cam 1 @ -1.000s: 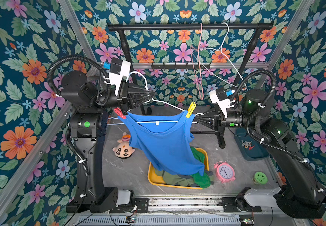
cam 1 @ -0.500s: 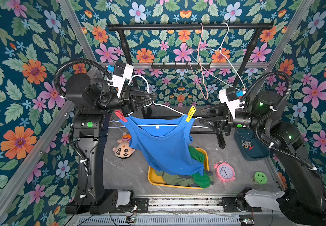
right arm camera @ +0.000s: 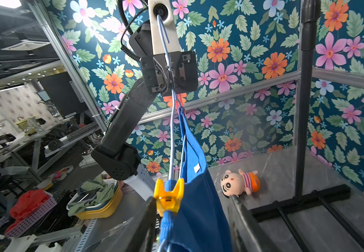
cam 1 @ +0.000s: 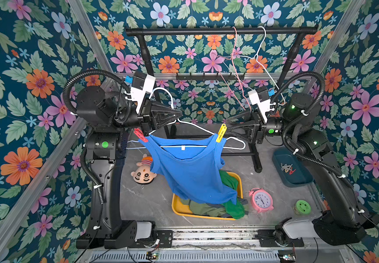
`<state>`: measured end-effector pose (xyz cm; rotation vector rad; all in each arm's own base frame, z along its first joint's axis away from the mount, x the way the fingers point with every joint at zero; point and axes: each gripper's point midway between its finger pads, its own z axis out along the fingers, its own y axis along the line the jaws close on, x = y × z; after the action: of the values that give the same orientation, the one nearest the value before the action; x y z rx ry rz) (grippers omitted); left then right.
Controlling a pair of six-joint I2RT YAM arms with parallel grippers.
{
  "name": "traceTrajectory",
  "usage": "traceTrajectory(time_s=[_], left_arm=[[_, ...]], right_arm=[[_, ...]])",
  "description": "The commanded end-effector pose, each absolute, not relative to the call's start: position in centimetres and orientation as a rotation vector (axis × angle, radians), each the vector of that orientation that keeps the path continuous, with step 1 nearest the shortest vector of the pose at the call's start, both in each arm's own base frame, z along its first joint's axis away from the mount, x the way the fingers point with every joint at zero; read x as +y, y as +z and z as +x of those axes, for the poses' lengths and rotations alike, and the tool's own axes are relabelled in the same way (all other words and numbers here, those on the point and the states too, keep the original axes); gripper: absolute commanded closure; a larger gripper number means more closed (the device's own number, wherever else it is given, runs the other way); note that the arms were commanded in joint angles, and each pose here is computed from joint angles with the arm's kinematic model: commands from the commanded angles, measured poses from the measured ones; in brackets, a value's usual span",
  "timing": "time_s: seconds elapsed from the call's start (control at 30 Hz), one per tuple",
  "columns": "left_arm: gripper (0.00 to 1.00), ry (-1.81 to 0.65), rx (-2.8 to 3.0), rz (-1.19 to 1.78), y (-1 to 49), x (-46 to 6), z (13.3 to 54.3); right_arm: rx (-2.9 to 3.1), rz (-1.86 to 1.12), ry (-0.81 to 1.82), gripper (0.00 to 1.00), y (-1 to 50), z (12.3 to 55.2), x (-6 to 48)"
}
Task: Remove the clothespins securing tank tops to the hanger
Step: Pick up the hanger from the clothesline, then remove the clothespin from the hanger.
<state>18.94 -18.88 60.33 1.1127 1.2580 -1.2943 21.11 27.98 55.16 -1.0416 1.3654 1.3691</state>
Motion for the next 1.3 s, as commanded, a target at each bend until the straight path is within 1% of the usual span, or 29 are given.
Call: traceTrajectory(time_s=[0.0,0.17,0.4,0.6,0.93,1.27], left_arm=[[1.00,-1.279,1.232,1.134,60.6,-18.9,18.8],[1.00,-1.278,1.228,1.137,60.7,-18.9,18.7],[1.00,-1.280,1.228,1.139,60.8,-18.9,18.6],[1.00,-1.277,1.225,1.140,60.9,-18.9,18.6],[1.00,-1.279,1.227,1.142,60.8,-18.9,18.8],[1.00,-1.277,1.225,1.140,60.8,-18.9,18.8]], right_arm=[[1.267,-1.082,1.434,0.46,57.0,20.1,28.0],[1.261,-1.086,1.467,0.46,56.9,19.9,28.1],[1.277,-1.089,1.494,0.47,56.5,20.7,28.6],[1.273,-1.095,1.521,0.49,56.6,21.0,28.9],[1.260,-1.136,1.593,0.59,56.4,20.4,29.1],[1.267,-1.186,1.640,0.64,55.7,19.4,29.7]])
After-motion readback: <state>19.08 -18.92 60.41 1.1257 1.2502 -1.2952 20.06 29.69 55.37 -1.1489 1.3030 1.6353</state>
